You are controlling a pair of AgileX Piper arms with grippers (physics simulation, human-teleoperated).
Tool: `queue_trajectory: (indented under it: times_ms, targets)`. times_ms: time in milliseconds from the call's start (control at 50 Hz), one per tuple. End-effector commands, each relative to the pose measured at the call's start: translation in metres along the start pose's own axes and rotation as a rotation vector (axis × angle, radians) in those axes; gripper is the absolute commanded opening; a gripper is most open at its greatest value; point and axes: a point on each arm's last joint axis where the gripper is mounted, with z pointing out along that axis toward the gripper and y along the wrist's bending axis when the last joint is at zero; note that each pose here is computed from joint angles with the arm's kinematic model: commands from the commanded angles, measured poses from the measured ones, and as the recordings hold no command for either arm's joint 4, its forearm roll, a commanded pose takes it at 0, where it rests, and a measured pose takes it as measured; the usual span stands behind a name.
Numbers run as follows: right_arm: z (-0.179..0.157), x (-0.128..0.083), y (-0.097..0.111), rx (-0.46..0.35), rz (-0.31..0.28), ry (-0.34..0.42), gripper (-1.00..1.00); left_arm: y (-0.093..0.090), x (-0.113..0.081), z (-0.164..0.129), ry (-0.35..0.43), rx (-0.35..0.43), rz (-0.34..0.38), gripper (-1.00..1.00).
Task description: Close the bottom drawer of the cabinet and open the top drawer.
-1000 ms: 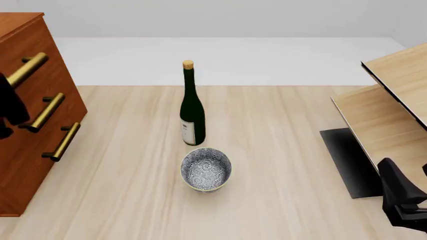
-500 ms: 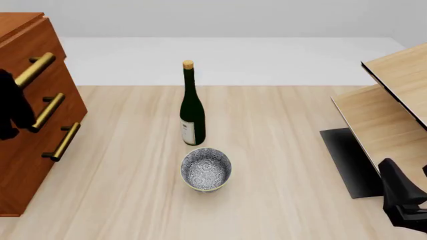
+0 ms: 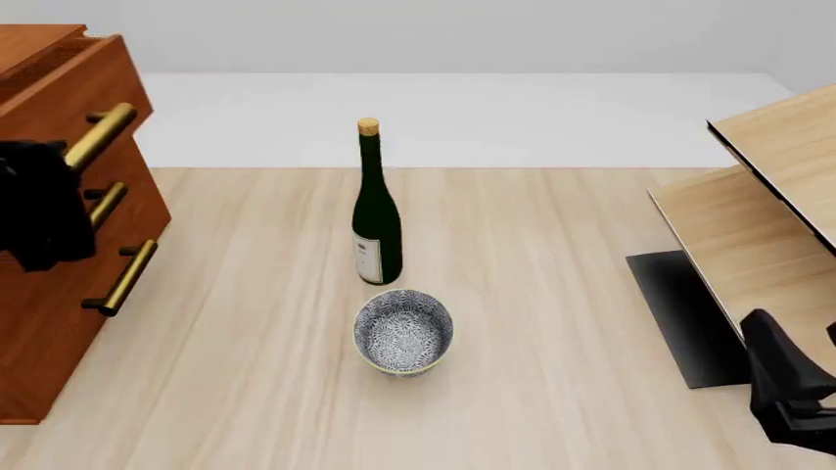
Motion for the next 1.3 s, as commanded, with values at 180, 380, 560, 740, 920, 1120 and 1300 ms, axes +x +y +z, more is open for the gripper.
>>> queue_trajectory:
  times_ms: [180,380,560,740,920,1120,1300]
  targets:
    - [0.0011,-0.0004,-0.0001,0.003,0.006,0.0,1.0,0.0066,-0.0157,0.0152,-0.051,-0.018,-0.115,-1.0]
    - [0.0002,-0.0002,-0.0004,0.007,0.012,-0.001,1.0,0.0063,-0.019,0.0165,-0.064,-0.014,-0.11,-1.0]
    - [-0.0012,0.0002,-0.0004,0.006,0.012,-0.001,1.0,0.0072,-0.0192,0.0172,-0.065,-0.015,-0.111,-1.0]
    - [-0.0015,0.0003,-0.0003,0.005,0.012,-0.001,1.0,0.006,-0.0187,0.0169,-0.062,-0.009,-0.114,-1.0]
    - [-0.0003,-0.0001,-0.0003,0.004,0.011,0.0,1.0,0.0048,-0.0182,0.018,-0.06,-0.007,-0.114,1.0]
    - [-0.0006,0.0001,-0.0003,0.004,0.013,0.0,1.0,0.0035,-0.0181,0.0172,-0.06,-0.006,-0.11,1.0]
    - [-0.0005,-0.0001,-0.0002,0.003,0.014,0.0,1.0,0.003,-0.0183,0.015,-0.061,-0.006,-0.111,1.0]
